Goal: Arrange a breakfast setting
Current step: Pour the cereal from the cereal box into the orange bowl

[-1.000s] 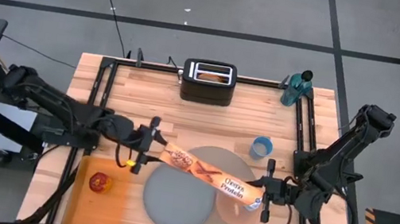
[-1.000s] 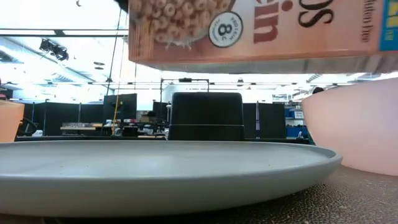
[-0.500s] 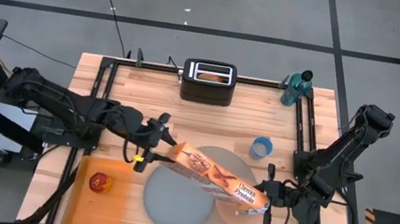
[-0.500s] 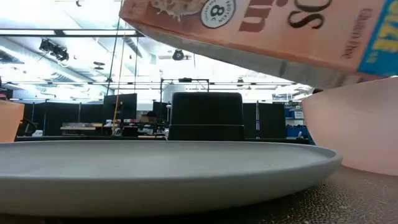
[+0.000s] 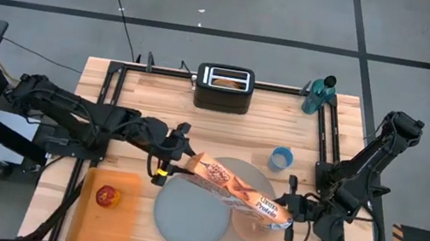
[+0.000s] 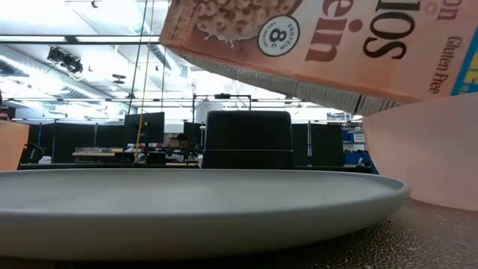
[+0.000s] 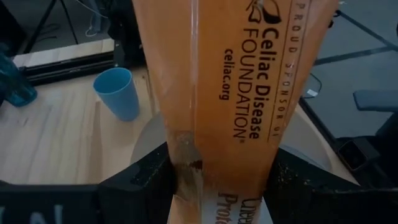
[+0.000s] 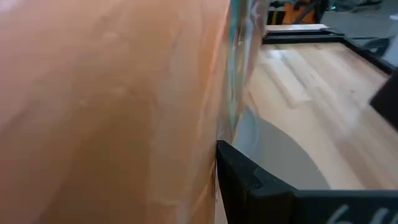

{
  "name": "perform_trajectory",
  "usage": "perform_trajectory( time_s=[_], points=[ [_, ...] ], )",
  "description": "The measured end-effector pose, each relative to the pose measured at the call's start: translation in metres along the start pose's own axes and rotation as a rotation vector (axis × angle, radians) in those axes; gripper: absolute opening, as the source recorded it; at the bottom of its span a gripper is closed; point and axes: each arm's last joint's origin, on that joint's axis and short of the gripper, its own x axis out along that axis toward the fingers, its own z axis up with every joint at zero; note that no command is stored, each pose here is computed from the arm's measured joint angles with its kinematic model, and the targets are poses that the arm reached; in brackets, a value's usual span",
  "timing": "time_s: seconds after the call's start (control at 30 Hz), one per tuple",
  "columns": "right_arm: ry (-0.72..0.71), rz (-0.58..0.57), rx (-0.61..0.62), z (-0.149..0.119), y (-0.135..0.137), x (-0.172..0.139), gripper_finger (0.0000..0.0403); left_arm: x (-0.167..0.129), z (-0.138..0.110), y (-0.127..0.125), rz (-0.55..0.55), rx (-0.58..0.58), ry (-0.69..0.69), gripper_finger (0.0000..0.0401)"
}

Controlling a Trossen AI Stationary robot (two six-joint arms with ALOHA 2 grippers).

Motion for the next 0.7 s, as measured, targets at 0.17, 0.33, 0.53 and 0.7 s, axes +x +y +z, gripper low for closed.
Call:
perform_trajectory(
  time_s=[0.17,0.33,0.53,0.7],
  points=[
    [0.01,0.001,0.005,0.0006,-0.002,0.0007,0.0024,0.0001,-0.0018,-0.0001,-0.002,-0.005,0.018,0.0208],
    [0.011,0.001,0.002,0.0024,-0.004,0.0019,0.0024,0.0001,-0.0026,-0.0002,-0.002,-0.008,0.027,0.0208],
    [0.028,-0.011,-0.011,0.0024,-0.0081,0.0041,0.0024,-0.0001,-0.0032,-0.0002,-0.002,-0.013,0.033,0.0208],
    [0.029,0.025,-0.032,0.0039,-0.0057,0.0054,0.0024,0.0001,-0.003,-0.0006,-0.008,-0.021,0.031,0.0208]
  ],
)
